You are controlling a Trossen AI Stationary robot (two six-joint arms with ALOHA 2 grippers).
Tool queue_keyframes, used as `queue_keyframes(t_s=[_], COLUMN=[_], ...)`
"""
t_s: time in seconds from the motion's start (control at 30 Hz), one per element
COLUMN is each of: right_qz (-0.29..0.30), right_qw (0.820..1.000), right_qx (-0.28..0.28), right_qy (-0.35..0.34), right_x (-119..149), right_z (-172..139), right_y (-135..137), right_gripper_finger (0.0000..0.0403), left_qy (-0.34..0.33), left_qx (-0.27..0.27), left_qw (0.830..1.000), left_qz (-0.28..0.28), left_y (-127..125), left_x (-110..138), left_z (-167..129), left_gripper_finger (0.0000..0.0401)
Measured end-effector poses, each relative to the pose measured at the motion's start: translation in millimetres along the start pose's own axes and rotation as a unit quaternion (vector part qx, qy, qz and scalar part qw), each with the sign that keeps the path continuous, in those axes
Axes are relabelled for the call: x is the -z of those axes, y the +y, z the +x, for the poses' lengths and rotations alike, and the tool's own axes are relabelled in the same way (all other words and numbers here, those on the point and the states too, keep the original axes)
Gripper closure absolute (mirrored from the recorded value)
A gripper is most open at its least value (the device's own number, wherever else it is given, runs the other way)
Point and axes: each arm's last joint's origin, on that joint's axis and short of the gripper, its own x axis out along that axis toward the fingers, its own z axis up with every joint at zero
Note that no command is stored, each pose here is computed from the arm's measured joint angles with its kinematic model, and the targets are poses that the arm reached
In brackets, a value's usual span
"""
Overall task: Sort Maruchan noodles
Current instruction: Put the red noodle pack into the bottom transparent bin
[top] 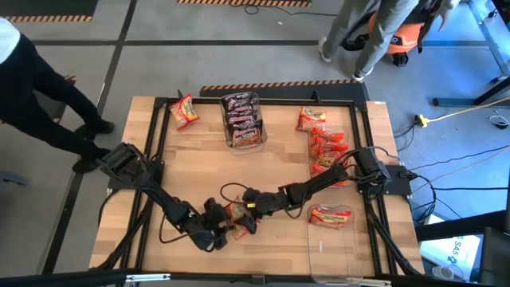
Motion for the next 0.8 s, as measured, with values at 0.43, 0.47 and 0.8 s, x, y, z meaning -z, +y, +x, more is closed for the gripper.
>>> queue_keyframes(t_s=[0.43,0.47,0.8], right_qz=[-0.037,-0.046,-0.127], right_qw=[0.999,0.999,0.99], right_qx=[0.005,0.002,0.004], right_qy=[0.021,0.022,0.067], right_x=[0.9,-0.7,-30.3], right_z=[-0.8,-2.4,-55.5], right_y=[-1.7,0.0,36.0], right_gripper_finger=[0.0292,0.03,0.0334], left_qy=[-0.002,0.001,0.02], left_qx=[0.025,0.03,0.103], left_qw=[0.999,0.999,0.992], left_qz=[0.03,0.04,0.067], left_y=[-9.6,-10.4,-21.8], left_x=[-11.5,-12.5,-26.6], left_z=[-10.4,-13.0,-54.3], left_gripper_finger=[0.0217,0.0217,0.0216])
